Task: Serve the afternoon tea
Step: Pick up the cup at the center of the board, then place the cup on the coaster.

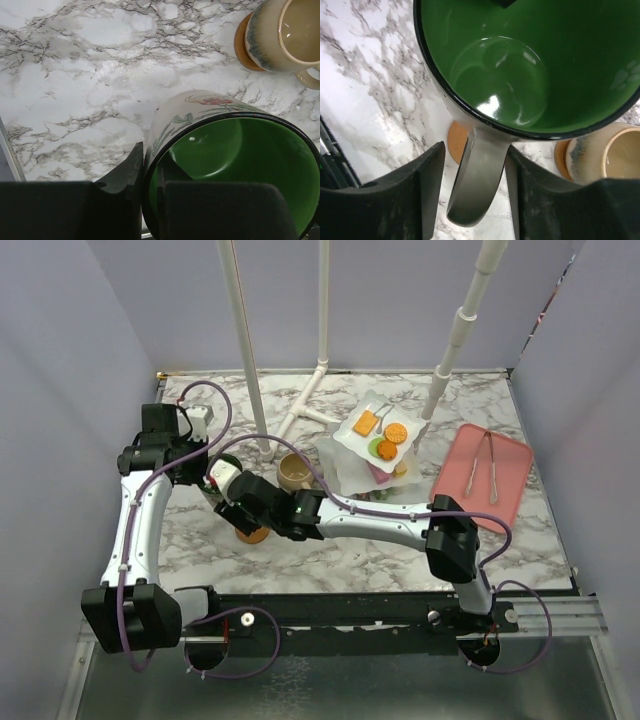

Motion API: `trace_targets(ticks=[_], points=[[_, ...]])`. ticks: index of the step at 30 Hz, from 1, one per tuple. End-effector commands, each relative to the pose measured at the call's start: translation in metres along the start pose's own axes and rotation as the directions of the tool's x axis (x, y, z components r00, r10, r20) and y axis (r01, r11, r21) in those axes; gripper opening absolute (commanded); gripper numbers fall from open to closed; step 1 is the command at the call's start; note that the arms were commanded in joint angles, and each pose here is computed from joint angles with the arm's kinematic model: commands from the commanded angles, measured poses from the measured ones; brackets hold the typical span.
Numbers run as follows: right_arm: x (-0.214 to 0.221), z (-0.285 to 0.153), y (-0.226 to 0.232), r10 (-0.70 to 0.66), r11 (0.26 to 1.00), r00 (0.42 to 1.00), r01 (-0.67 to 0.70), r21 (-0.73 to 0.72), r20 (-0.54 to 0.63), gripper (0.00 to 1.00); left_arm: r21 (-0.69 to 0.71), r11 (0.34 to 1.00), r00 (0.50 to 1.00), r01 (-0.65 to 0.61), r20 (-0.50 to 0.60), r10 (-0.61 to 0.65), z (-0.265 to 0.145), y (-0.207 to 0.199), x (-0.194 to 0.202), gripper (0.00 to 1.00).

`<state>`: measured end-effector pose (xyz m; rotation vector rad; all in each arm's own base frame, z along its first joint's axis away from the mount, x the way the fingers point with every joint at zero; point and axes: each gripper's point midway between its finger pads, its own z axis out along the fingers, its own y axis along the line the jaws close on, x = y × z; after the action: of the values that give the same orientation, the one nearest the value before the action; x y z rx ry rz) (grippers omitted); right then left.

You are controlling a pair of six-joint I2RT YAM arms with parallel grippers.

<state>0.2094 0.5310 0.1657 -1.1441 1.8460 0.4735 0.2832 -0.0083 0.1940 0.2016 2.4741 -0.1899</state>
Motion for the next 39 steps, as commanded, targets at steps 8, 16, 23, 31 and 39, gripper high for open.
trace_targets(ticks=[8,16,23,31,39], points=[[0.000,-0.005,-0.019,0.033,0.997,0.996,-0.039,0.072,0.087,0.01,0.075,0.997,0.994,-0.015,0.112,0.006,-0.020,-0.030,-0.027,0.33],[0.004,-0.032,-0.019,0.063,0.997,0.984,-0.069,0.031,0.165,0.00,0.017,0.998,0.987,-0.056,0.151,0.053,-0.028,-0.019,-0.056,0.99],[0.019,-0.035,-0.012,0.077,0.997,0.977,-0.081,0.008,0.200,0.00,-0.027,0.998,0.986,-0.058,0.158,0.062,-0.025,-0.005,-0.073,0.99],[0.025,-0.035,0.001,0.073,0.997,0.948,-0.066,-0.031,0.310,0.01,-0.047,0.996,0.985,-0.070,0.154,0.076,-0.013,0.006,-0.076,0.99],[0.040,-0.022,0.004,0.080,0.997,0.930,-0.072,-0.036,0.358,0.00,-0.043,0.994,0.987,-0.104,0.121,0.108,0.000,0.010,-0.064,0.99]])
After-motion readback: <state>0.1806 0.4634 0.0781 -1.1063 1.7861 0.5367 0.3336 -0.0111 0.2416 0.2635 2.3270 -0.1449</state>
